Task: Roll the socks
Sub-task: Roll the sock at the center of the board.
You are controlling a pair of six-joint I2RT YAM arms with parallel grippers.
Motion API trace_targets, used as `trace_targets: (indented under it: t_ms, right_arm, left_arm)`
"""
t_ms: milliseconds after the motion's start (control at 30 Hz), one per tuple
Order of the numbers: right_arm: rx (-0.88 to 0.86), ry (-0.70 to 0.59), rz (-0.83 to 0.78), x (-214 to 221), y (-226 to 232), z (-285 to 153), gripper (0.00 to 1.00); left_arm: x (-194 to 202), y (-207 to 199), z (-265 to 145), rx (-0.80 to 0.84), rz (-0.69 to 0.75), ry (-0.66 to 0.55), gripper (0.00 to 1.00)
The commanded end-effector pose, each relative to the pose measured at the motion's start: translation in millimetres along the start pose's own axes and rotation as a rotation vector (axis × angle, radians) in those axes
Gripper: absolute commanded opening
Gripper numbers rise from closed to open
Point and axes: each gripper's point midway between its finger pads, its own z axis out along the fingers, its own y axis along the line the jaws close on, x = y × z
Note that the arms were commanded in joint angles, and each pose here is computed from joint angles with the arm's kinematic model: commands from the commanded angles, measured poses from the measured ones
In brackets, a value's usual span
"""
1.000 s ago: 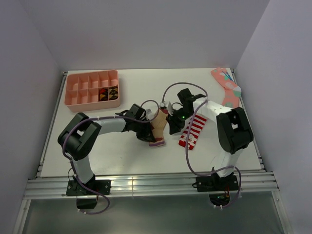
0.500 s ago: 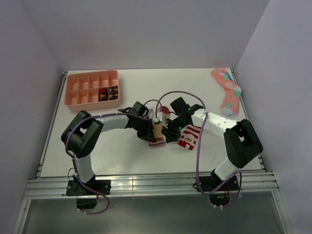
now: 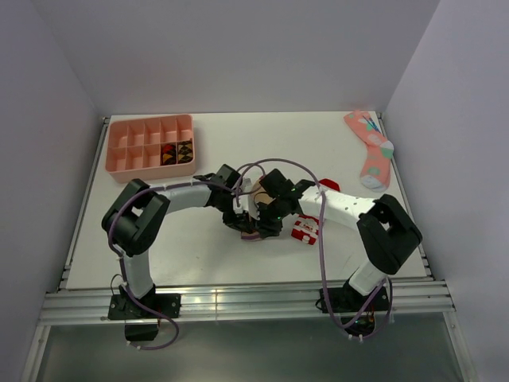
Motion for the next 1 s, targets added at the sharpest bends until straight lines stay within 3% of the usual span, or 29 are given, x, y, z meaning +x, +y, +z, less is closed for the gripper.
trace_targets:
  t_ms: [0, 600, 967]
  right_arm:
    - [0.062, -0.012, -0.033, -21, -14, 6, 0.45]
    - [0.091, -0.019, -0.001, -47, -19, 45, 0.46]
    - [0.1, -0.009, 0.055, -35, -21, 68, 0.45]
  left_arm:
    - [25, 49, 5, -0.176, -0.017, 0.085, 0.0]
    - [24, 82, -16, -0.209, -0.066, 0.074, 0.0]
    - [20, 87, -16, -0.18, -0.102, 0.072, 0.02]
